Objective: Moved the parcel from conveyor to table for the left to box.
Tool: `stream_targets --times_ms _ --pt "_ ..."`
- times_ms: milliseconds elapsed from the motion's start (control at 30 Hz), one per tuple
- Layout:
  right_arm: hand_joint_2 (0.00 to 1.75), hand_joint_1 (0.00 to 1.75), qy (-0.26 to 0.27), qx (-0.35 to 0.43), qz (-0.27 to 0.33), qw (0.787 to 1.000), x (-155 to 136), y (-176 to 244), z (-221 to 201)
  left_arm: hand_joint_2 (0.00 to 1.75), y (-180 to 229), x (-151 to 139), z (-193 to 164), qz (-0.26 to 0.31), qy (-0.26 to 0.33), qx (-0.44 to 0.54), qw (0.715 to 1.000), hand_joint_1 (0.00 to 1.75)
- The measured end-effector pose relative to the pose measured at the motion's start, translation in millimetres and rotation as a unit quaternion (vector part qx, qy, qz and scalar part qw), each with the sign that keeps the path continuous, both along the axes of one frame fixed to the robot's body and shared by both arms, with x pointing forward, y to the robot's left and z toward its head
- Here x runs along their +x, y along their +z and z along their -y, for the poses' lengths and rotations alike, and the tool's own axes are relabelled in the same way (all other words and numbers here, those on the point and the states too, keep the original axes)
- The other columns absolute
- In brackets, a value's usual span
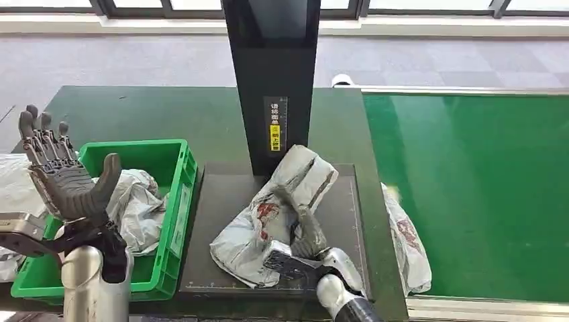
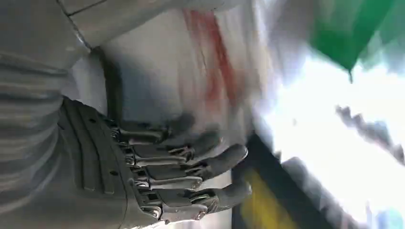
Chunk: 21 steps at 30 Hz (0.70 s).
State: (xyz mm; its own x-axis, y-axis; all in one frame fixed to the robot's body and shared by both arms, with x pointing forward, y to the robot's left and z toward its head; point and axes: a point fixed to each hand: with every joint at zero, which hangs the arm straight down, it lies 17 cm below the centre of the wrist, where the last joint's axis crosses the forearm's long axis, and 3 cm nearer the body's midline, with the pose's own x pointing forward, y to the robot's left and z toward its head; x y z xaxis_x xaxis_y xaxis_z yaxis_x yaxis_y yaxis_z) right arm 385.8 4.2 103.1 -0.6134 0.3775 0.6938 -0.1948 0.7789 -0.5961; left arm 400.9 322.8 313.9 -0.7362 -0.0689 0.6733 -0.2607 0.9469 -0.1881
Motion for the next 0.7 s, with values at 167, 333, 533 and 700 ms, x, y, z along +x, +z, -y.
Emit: stream_targets --times_ms 167,333,533,700 --pt "1.75 0.00 -0.099 -0.006 0.233 0.968 -30 111 31 1.75 -7 6 14 -0.026 0.020 0.043 0.999 0.00" --pt "1.75 0.00 -0.181 0.017 0.339 0.923 -56 198 79 1.75 -18 17 52 -0.048 -0.011 0.097 0.994 0.00" --pt "1.75 0.00 -0.245 0.037 0.394 0.885 -75 249 125 1.75 -26 22 81 -0.058 -0.047 0.121 0.990 0.00" --pt "1.75 0.00 -0.265 0.042 0.411 0.871 -84 264 141 1.75 -31 23 89 -0.063 -0.056 0.129 0.988 0.00"
